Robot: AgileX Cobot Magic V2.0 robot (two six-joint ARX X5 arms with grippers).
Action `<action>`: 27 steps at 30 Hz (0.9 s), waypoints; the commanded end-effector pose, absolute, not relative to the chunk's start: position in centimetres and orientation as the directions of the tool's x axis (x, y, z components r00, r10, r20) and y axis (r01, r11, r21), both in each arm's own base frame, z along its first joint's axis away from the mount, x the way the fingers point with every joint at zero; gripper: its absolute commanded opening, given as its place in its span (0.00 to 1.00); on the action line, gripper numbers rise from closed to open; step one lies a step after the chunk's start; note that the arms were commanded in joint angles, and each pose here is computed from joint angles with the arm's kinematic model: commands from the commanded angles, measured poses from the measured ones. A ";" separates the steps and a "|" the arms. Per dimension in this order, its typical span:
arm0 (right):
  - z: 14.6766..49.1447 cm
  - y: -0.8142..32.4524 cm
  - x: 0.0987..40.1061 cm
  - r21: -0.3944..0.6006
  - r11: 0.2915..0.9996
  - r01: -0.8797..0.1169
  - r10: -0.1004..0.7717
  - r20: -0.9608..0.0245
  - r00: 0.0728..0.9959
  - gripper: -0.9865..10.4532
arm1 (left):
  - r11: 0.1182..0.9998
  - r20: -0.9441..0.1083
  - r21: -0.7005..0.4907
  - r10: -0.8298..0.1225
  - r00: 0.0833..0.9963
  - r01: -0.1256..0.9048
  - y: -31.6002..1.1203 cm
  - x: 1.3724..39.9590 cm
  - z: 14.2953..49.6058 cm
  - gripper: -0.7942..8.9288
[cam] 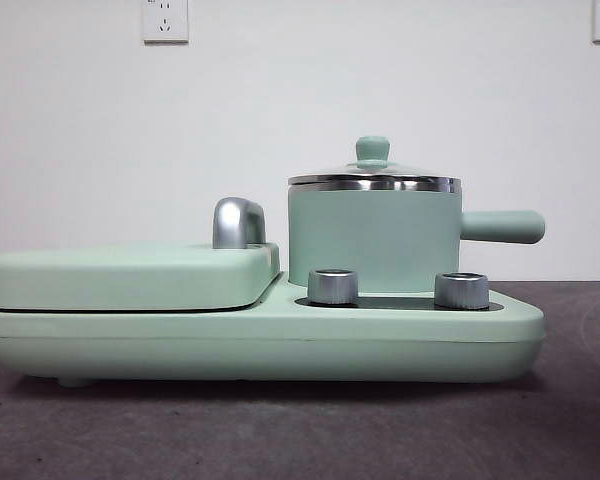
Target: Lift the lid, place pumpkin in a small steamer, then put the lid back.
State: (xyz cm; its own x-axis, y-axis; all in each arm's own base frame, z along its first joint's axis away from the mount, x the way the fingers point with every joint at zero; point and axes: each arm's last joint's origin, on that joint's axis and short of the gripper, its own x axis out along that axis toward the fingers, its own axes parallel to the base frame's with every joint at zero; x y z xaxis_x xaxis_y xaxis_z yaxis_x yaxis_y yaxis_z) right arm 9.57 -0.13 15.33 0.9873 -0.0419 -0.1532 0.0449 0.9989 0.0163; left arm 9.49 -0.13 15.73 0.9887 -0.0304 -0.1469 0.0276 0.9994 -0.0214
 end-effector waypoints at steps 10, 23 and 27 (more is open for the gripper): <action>15.2 -0.1 9.6 0.012 0.999 0.043 -0.041 -0.148 0.988 0.10 | 1.000 -0.152 -0.014 -0.023 0.988 0.021 -0.1 9.6 15.2 0.10; 15.2 -0.1 9.6 0.012 0.999 0.043 -0.041 -0.148 0.988 0.10 | 1.000 -0.143 -0.008 0.025 0.989 -0.026 0.0 9.6 15.3 0.10; 15.2 -0.1 9.6 0.012 0.999 0.043 -0.041 -0.148 0.988 0.10 | 0.999 -0.138 -0.004 0.053 0.989 -0.054 0.1 9.6 15.4 0.10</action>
